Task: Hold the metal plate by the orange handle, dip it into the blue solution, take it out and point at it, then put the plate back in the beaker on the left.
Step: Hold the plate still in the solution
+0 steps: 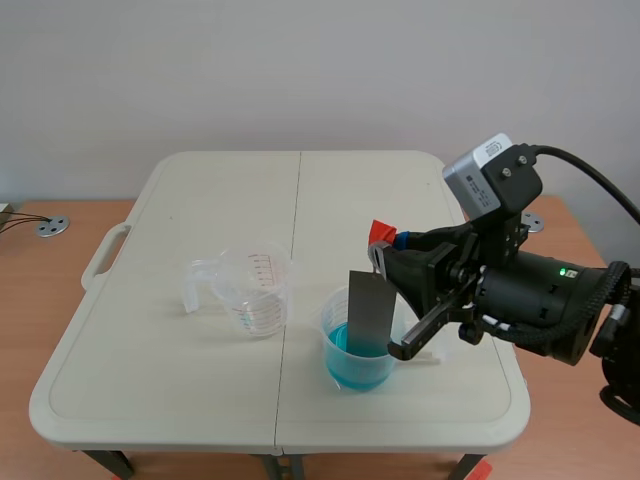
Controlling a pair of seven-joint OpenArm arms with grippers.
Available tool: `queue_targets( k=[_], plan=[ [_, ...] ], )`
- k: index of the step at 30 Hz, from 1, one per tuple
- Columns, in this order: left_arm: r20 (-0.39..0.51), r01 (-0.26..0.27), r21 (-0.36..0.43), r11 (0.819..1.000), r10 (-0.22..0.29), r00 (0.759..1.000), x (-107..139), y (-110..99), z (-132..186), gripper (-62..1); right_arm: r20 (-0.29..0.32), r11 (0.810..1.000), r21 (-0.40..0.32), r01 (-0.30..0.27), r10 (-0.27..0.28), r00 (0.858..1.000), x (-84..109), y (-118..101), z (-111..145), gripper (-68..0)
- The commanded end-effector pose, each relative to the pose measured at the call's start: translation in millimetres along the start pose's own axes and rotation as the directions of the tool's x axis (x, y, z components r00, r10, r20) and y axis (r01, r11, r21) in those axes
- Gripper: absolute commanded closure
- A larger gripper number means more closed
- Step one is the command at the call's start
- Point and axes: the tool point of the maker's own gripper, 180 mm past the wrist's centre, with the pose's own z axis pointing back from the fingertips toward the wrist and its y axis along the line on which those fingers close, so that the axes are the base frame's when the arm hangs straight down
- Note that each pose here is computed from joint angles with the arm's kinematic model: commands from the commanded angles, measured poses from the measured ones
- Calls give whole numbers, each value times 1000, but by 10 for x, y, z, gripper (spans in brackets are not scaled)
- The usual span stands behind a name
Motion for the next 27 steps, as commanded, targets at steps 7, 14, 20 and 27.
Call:
queue_targets(
  k=[7,14,20,27],
  plan=[
    [22,-7,-2,1000,7,1000,61,-17,-5,-27,17,1000,7,-5,5,1000,49,-11,-12,-15],
    [22,-7,-2,1000,7,1000,62,-17,-5,-27,19,1000,7,-4,4,1000,53,-11,-11,-15],
    [23,-7,-2,1000,7,1000,63,-17,-5,-27,30,1000,8,1,-1,1000,84,-5,-8,-15],
    [23,-8,-2,1000,8,1000,63,-17,-5,-27,63,1000,12,-28,28,998,248,51,30,-15]
  ],
)
